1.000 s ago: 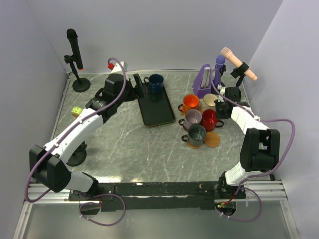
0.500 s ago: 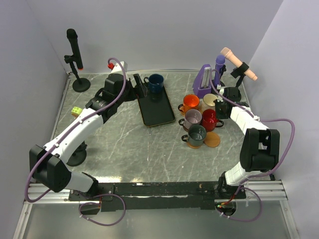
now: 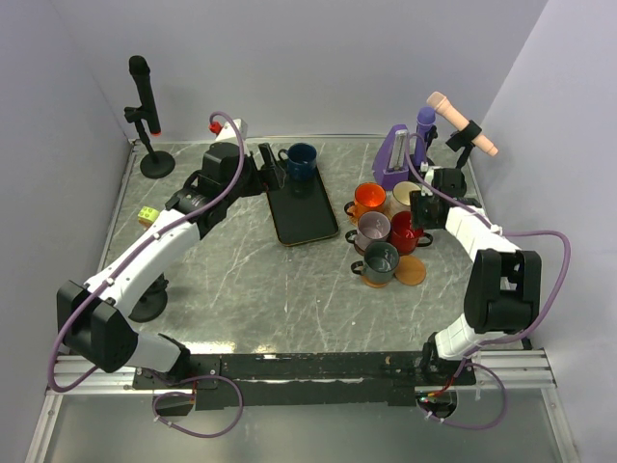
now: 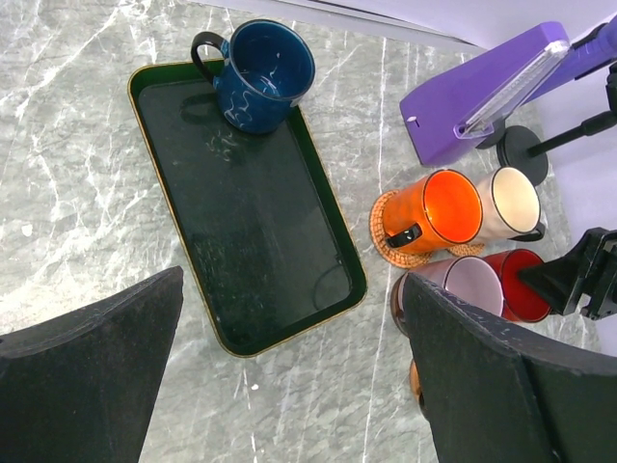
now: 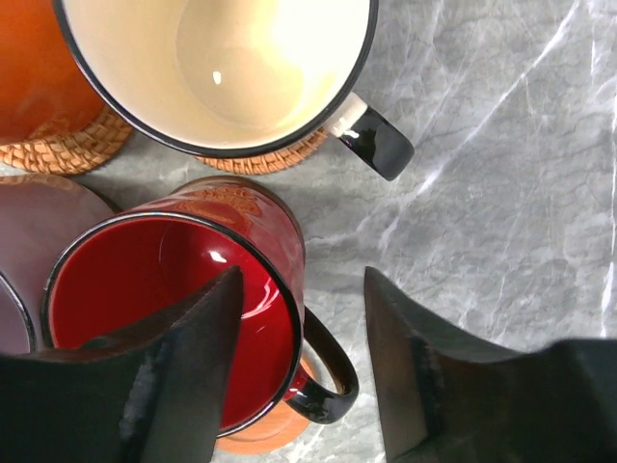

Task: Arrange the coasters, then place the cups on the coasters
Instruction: Place the cup on the coaster, then pick up the cup from the tray.

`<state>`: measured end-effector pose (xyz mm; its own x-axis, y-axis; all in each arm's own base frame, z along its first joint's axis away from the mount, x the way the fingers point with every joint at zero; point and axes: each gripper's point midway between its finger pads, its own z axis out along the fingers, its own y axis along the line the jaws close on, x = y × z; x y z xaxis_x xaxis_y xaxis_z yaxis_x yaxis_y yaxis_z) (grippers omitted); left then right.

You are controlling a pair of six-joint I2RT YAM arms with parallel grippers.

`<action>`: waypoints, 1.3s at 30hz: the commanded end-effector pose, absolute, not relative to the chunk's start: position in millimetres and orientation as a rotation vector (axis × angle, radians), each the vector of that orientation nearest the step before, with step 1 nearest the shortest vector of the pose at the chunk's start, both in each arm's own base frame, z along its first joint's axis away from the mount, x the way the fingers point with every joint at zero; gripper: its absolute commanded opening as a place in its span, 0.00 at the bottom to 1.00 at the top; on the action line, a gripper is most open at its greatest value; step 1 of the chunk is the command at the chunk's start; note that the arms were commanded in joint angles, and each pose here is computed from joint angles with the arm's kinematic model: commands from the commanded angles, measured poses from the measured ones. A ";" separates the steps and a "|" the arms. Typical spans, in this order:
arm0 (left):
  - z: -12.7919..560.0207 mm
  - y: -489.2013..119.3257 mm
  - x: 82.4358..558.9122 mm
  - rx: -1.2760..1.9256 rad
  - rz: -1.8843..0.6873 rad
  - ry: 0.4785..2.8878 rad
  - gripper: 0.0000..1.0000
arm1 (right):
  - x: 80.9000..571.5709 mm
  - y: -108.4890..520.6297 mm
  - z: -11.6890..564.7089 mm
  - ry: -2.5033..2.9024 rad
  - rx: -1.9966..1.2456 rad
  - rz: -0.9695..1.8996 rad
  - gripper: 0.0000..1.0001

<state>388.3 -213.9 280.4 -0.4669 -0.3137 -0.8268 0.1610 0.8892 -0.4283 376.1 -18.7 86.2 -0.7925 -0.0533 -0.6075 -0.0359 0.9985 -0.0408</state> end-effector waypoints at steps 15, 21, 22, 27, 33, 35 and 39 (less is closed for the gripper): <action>286.6 -224.4 391.0 0.012 -0.580 1.949 0.99 | 375.8 -24.3 164.0 2.232 0.001 -0.083 0.64; 269.8 -267.3 399.4 0.145 -0.748 1.966 0.99 | 373.9 -38.2 208.4 2.097 0.059 -0.171 0.64; 261.6 -276.2 402.7 0.165 -0.774 1.988 0.98 | 374.2 -37.6 214.1 2.084 0.058 -0.170 0.64; 224.7 -314.7 422.0 0.284 -0.835 2.085 0.91 | 372.6 -34.8 233.9 2.054 0.066 -0.149 0.64; 177.1 -349.4 421.6 0.417 -0.878 2.200 0.81 | 362.6 -27.5 239.7 2.041 0.076 -0.105 0.64; 164.1 -357.9 414.3 0.451 -0.895 2.228 0.76 | 358.0 -26.1 238.1 2.043 0.077 -0.098 0.64; 140.4 -370.9 397.8 0.514 -0.896 2.277 0.75 | 349.2 -25.3 233.4 2.051 0.086 -0.092 0.64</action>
<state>413.4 -346.9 133.5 -0.7460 0.0584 -0.6634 0.4686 0.7538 -0.4606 356.5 -29.4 219.1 -0.5047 0.0030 -0.8633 0.0962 0.9940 -0.0528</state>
